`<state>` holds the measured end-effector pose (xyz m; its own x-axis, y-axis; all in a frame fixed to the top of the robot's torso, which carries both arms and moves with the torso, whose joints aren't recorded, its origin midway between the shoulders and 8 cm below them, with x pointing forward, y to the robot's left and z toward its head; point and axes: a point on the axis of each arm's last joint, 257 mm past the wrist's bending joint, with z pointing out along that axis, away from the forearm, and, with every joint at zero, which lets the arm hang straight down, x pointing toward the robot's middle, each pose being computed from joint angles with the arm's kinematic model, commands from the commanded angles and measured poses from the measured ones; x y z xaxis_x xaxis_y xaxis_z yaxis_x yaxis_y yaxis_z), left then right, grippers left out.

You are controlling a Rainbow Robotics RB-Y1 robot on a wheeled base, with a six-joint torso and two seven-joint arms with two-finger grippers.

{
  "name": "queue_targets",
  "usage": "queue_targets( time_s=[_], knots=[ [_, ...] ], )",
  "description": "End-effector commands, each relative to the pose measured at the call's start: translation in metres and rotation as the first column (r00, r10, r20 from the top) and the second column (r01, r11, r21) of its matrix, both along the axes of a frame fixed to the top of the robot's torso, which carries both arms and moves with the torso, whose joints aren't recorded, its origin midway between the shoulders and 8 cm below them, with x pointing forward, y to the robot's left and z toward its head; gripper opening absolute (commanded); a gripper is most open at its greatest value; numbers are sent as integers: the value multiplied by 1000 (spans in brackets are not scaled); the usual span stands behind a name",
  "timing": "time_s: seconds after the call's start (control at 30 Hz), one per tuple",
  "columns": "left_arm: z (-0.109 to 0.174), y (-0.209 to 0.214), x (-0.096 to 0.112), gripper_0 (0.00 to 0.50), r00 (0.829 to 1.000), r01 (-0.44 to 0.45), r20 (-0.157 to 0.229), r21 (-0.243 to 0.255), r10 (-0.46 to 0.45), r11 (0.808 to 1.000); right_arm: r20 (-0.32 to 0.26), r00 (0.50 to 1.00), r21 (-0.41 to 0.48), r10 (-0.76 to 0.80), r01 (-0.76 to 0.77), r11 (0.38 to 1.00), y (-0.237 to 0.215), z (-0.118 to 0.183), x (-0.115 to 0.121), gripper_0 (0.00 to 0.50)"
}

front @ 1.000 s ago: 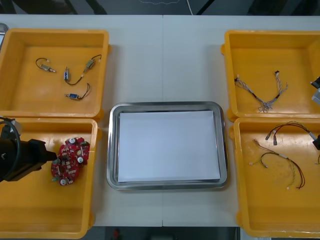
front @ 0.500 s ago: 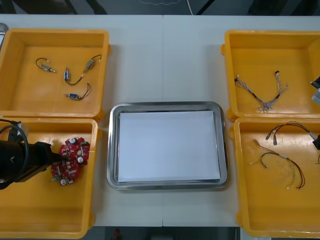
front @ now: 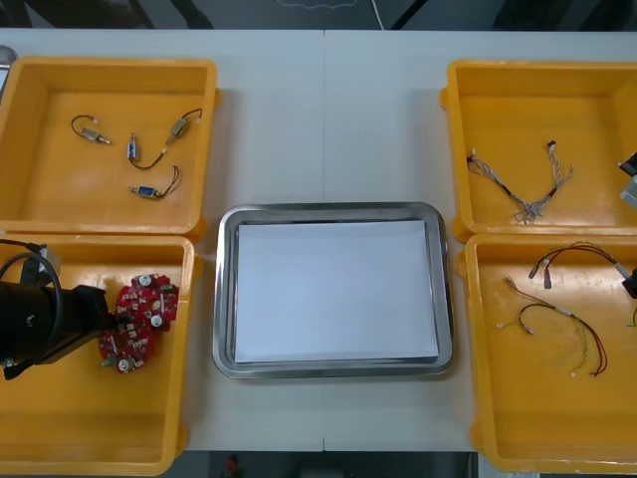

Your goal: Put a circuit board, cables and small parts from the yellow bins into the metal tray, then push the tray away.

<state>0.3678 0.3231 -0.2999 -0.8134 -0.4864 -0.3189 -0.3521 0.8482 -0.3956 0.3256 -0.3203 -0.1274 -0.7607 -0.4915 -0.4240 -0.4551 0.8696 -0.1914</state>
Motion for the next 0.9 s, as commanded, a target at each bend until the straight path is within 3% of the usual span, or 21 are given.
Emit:
queue_targets(
  time_s=[0.03,0.6,0.9],
  knots=[
    [-3,6,-9,0,997,82,-6,59,-82,995,12,1000,-39,14,-14,999,-4,8,3,0],
    [76,1,-36,0,988,151,-46,132,-146,980,13,1000,-41,15,-14,999,-4,8,2,0],
    [106,-37,-35,0,963,269,-53,181,-263,946,9,1000,-38,19,-19,999,-3,8,2,0]
  ],
)
